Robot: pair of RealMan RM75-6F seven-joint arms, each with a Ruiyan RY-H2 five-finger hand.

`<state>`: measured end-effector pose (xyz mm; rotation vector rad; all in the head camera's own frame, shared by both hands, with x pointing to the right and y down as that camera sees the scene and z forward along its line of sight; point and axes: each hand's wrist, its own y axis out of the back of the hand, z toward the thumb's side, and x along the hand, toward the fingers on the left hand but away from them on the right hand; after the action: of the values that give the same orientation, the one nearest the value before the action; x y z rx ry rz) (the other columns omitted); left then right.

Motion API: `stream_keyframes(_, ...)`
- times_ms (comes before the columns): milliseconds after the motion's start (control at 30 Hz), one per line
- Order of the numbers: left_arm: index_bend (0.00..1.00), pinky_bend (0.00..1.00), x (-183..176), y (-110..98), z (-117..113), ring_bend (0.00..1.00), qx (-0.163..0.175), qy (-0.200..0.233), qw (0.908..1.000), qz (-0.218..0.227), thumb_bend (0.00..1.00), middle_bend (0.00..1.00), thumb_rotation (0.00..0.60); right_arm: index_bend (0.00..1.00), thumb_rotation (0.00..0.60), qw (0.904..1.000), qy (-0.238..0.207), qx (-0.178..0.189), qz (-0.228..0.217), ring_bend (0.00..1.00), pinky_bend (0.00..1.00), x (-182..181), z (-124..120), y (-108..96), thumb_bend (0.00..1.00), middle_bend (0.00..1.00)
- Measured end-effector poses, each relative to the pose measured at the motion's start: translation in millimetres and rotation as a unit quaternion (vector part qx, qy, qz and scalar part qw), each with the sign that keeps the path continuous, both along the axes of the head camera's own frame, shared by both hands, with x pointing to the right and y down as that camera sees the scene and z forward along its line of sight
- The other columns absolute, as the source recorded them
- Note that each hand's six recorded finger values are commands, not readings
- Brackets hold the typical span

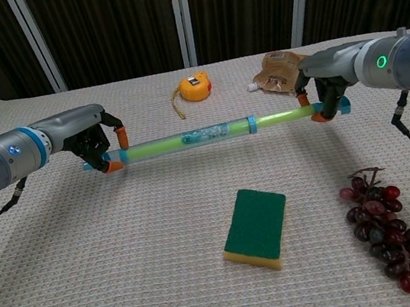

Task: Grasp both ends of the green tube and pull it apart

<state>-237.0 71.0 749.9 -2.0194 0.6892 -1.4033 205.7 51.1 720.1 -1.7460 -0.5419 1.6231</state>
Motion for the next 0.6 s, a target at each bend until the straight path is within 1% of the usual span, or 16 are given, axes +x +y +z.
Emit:
stream_keyframes(300,0.76,1.0,-35.4,-0.7,-5.4,0.82,0.005,-0.03,0.9994,-0.015,0.6,0.87,0.6,0.71,0.6,0.9996,0.014,0.017,0.019,1.0,1.0,33.2,-10.1,-7.1,0.5,1.0)
stream_keyframes(600,0.77,1.0,-71.2,4.3,-4.8,0.82,0.0,-0.059,0.9978,-0.031,0.6,0.88,0.6,0.71,0.6,0.9986,0.026,0.034,0.031,1.0,1.0,62.7,-25.9,-13.0,0.5,1.0)
